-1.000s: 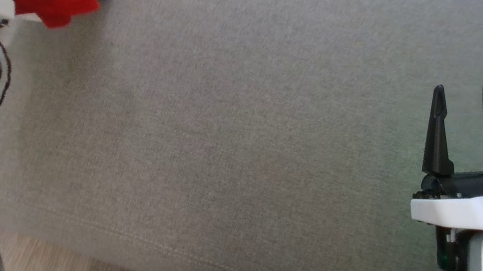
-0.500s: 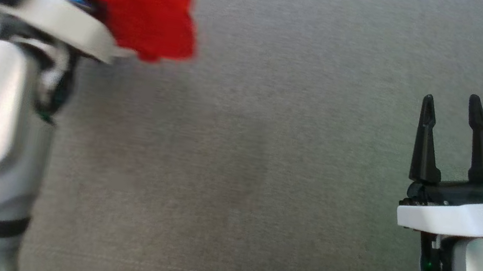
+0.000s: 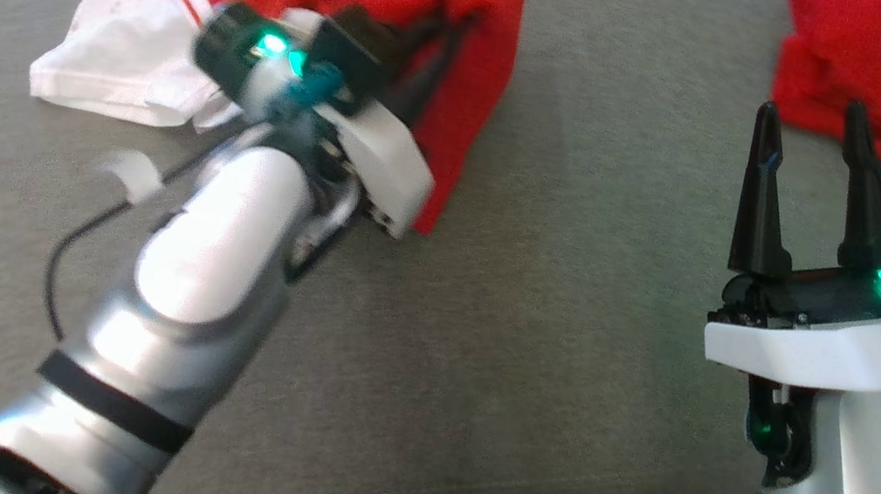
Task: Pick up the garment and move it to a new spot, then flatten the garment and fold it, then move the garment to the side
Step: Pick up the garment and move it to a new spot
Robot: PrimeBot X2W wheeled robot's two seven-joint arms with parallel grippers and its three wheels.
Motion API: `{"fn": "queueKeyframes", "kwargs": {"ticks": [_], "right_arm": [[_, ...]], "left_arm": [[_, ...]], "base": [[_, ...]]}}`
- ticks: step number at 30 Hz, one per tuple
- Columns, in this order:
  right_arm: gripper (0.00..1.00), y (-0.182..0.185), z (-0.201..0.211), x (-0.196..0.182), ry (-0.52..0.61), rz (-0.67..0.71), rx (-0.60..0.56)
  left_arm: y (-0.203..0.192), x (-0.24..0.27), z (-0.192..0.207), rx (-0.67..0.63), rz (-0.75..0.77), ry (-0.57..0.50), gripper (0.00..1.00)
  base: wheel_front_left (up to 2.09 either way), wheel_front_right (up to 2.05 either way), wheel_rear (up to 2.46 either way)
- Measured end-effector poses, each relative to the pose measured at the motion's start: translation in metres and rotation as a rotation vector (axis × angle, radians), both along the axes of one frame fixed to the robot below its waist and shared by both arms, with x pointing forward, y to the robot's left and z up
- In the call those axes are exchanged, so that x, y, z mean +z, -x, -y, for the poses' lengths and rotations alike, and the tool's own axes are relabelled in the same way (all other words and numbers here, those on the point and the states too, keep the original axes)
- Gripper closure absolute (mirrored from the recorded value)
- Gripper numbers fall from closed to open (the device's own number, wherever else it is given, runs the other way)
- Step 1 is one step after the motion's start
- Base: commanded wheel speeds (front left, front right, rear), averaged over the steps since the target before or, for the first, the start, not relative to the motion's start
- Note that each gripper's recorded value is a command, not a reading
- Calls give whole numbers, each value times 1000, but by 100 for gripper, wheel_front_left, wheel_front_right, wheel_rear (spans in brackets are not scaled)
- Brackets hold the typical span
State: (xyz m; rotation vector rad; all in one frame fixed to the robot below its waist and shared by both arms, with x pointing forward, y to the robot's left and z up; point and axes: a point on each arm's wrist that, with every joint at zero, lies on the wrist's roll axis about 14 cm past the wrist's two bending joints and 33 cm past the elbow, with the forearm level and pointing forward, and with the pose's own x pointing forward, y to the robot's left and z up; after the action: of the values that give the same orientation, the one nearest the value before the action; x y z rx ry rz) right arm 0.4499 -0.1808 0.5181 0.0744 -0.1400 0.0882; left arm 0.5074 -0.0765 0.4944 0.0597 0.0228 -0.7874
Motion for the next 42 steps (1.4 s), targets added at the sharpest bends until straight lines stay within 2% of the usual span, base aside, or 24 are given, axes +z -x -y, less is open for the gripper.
{"fn": "queueKeyframes", "kwargs": {"ticks": [1, 2, 7, 9, 14, 20, 24, 34, 38, 42], "right_arm": [[0, 2, 5, 0, -4, -2, -14], [0, 3, 10, 0, -6, -3, -28], [0, 10, 32, 0, 0, -10, -89], [0, 9, 33, 0, -2, -5, -93], [0, 2, 17, 4, -17, 12, -49], [0, -7, -15, 11, -13, 41, 35], [0, -7, -38, 8, -8, 35, 94], [0, 5, -81, 10, -5, 30, 223], [0, 9, -93, 11, -3, 28, 257], [0, 9, -98, 7, 7, 11, 278]], "left_arm": [[7, -2, 15, -47, -4, 17, 33], [15, -5, 30, -95, -18, 35, 0], [58, -22, 78, -253, -111, 93, 0], [60, -24, 77, -237, -131, 110, 0], [39, -14, 47, -93, -113, 160, 0], [1, 25, -19, 133, -14, 212, 0], [-5, 53, -80, 287, 63, 257, 0], [70, 26, -215, 696, 2, 335, 0], [101, 5, -240, 795, -57, 357, 0], [113, 0, -250, 827, -64, 359, 0]], "base": [[0, 0, 0], [0, 0, 0], [0, 0, 0], [0, 0, 0], [0, 0, 0], [0, 0, 0], [0, 0, 0], [0, 0, 0], [0, 0, 0], [0, 0, 0]]}}
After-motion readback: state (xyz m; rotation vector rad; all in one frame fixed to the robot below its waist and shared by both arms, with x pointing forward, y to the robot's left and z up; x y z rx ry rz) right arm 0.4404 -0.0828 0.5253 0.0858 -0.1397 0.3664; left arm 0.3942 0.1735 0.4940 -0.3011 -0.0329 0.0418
